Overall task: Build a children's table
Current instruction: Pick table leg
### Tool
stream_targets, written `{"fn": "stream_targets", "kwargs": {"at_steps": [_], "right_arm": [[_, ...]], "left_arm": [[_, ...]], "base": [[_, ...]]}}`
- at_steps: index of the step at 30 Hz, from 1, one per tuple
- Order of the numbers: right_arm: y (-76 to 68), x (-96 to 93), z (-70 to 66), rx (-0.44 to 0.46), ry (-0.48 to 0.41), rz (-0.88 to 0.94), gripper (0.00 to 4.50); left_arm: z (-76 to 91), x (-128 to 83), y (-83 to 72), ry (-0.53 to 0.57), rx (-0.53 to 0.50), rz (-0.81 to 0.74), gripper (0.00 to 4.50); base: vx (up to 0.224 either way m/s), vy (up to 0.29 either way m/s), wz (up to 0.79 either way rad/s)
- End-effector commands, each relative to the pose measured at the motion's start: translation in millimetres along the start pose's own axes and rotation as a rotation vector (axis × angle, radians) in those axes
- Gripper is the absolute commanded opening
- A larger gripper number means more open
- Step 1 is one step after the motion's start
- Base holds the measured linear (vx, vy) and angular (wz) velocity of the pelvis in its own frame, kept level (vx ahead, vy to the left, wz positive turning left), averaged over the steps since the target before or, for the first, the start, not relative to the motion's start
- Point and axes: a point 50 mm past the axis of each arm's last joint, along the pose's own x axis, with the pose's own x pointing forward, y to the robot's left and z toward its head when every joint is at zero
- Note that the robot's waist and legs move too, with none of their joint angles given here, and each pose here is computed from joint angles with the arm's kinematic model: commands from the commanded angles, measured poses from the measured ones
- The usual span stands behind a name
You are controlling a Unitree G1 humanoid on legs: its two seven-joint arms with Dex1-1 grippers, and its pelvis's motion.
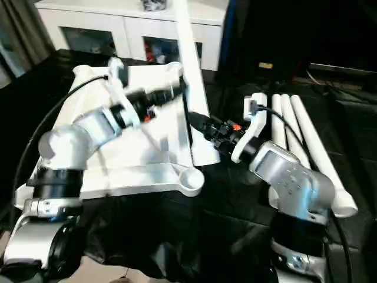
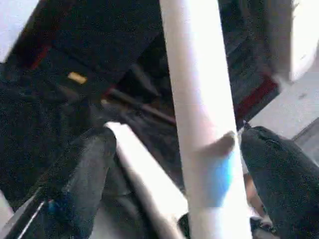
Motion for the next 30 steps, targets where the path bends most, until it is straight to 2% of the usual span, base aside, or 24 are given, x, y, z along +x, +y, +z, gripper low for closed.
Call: {"fn": "stream_targets", "kwargs": {"at_steps": [1,5,6,10,11,14,15,16,18,20,22,25,26,29,30], "right_arm": [[10.6,0.0,1.2,-0.032,-0.001,0.069,1.87],[12.5,4.2,-4.2,-0.088,0.047,0.048,1.87],[11.2,6.7,-5.0,-0.116,0.058,0.016,1.87],[7.8,16.6,-6.1,-0.237,0.095,-0.097,1.87],[7.6,17.8,-6.1,-0.252,0.099,-0.109,1.87],[10.2,24.2,-5.6,-0.3,0.098,-0.135,1.87],[13.3,29.9,-6.5,-0.344,0.108,-0.151,1.87],[14.5,31.9,-7.1,-0.373,0.116,-0.157,1.87],[16.6,35.1,-8.4,-0.408,0.122,-0.167,1.87],[19.1,37.9,-9.7,-0.431,0.123,-0.167,1.87],[22.9,41.9,-12.0,-0.45,0.126,-0.156,1.87],[23.5,43.8,-13.4,-0.464,0.128,-0.164,1.87],[23.2,44.6,-13.8,-0.473,0.126,-0.171,1.87],[23.1,45.6,-14.1,-0.482,0.123,-0.177,1.87],[23.1,46.8,-14.6,-0.494,0.122,-0.183,1.87]], "left_arm": [[5.1,4,-10.1,-0.015,-0.022,-0.032,4.5],[8.0,8,-15.9,-0.035,-0.066,-0.038,4.5],[7.2,9,-14.8,-0.023,-0.059,-0.003,4.14],[4.8,12,-7.1,-0.002,-0.008,0.132,4.08],[4.4,13,-5.9,0.002,0.006,0.153,3.74],[1.8,15,-7.1,0.008,-0.014,0.168,3.72],[-1.0,17,-8.2,0.015,-0.026,0.198,3.6],[-1.4,18,-8.4,0.011,-0.023,0.211,3.3],[-2.0,20,-10.2,0.002,-0.03,0.212,3.28],[-2.8,22,-12.2,-0.004,-0.038,0.208,3.3],[-5.2,23,-13.4,-0.002,-0.044,0.205,2.85],[-6.1,24,-13.1,-0.003,-0.034,0.219,2.74],[-5.3,24,-11.6,-0.013,-0.034,0.237,2.41],[-3.6,23,-10.0,-0.024,-0.025,0.257,2.37],[-2.0,21,-8.2,-0.026,0.011,0.279,2.32]], "base": [[0.0,0.0,0.0],[0.0,0.0,0.0],[0.0,0.0,0.0],[0.0,0.0,0.0],[0.0,0.0,0.0],[0.0,0.0,0.0],[0.0,0.0,0.0],[0.0,0.0,0.0],[0.0,0.0,0.0],[0.0,0.0,0.0],[0.0,0.0,0.0],[0.0,0.0,0.0],[0.0,0.0,0.0],[0.0,0.0,0.0],[0.0,0.0,0.0]]}}
